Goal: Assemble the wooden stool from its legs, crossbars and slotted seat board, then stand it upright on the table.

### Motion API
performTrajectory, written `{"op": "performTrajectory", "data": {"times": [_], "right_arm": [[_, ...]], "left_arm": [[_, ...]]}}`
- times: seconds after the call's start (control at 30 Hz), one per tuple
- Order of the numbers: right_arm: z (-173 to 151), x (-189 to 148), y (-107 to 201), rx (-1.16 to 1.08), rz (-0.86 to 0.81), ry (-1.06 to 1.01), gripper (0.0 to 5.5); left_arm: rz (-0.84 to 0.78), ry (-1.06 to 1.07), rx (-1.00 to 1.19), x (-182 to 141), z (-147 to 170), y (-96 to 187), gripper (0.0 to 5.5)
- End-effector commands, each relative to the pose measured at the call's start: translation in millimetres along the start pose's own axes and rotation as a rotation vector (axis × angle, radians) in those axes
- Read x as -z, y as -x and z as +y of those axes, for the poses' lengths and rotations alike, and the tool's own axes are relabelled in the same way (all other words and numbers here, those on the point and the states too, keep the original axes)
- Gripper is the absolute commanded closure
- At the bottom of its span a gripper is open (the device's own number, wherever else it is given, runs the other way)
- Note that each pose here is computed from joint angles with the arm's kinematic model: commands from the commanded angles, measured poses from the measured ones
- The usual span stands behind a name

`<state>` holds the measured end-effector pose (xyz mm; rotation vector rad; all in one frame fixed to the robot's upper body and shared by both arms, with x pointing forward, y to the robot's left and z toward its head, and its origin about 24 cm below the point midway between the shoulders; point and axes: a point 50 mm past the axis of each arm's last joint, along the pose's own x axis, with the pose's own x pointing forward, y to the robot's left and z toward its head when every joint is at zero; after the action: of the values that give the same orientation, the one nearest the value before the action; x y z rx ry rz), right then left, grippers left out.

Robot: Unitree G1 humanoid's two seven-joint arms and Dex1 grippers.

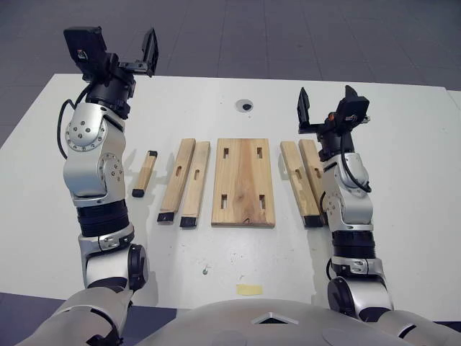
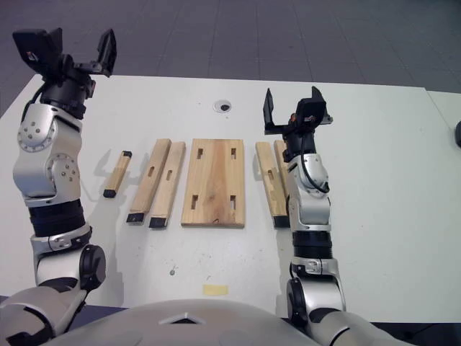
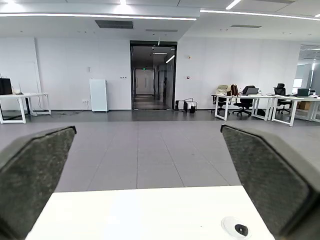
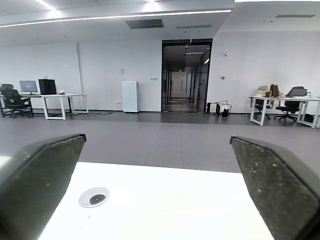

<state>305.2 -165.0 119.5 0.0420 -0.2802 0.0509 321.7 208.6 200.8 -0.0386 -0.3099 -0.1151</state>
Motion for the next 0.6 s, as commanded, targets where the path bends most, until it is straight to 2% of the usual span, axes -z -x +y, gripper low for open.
{"op": "performTrajectory", "data": {"times": [0.03, 0.23, 0.43, 0.6], "right_arm": [[-4, -4, 8, 0.074, -0.028, -0.012, 0.12], [-16, 4, 34, 0.124, 0.020, 0.012, 0.12], [-31, 1, 40, 0.198, 0.012, 0.038, 0.12], [-27, 1, 44, 0.193, 0.019, 0.043, 0.12]], "left_arm": [[0.027, 0.003, 0.046, -6, 11, -12, 0.10], [0.264, -0.003, 0.047, 12, 61, 11, 0.10], [0.603, 0.076, 0.195, 58, 51, 47, 0.10], [0.786, 0.031, 0.146, 93, 56, 84, 0.10]]}}
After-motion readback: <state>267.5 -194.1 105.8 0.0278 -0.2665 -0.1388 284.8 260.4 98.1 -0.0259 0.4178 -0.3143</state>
